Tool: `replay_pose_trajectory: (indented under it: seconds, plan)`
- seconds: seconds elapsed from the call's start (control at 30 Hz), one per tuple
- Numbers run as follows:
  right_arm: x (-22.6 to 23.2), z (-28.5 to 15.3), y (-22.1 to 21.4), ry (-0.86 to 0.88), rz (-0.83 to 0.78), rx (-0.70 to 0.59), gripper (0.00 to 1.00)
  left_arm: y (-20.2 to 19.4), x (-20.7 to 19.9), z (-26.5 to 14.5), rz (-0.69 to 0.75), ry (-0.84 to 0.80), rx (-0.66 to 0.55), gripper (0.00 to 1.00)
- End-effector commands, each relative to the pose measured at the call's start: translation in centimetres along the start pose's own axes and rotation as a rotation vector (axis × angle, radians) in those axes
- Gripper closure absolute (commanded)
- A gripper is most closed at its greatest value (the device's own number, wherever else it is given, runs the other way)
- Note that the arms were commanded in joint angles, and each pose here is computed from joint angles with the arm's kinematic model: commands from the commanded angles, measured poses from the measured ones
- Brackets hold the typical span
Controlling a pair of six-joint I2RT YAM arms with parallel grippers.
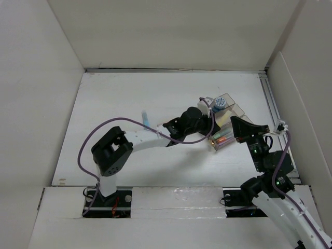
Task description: Organize the desk
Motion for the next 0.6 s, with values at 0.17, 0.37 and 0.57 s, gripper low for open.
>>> replay_pose_trajectory:
  seconds: [0.17, 0.37, 0.57]
  plan:
    - [-0.1, -0.1, 0.6, -0.017, 0.008, -0.020, 0.73, -0.7, -1.2, 5.7, 0.034, -0.102, 0.068, 0.89]
    - [-0.2, 0.2, 0.2, -0.019, 0.008, -0.008, 0.72, -1.5, -1.1, 7.7, 0.048, -0.116, 0.109, 0.85]
    - [-0.4, 0.4, 0.0, -0.028, 0.005, -0.004, 0.71, -2.7, -0.4, 8.5, 0.058, -0.102, 0.155, 0.68]
Point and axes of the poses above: each gripper's point midway between its finger pads, its own z axis out along the fingers, its own x axis along the line the jaws close on, y = z × x, the point moved 1 cm from there along -z, back along the fingers, and after that the axes turned 2 degrees about -z, right-handed, at the moved point
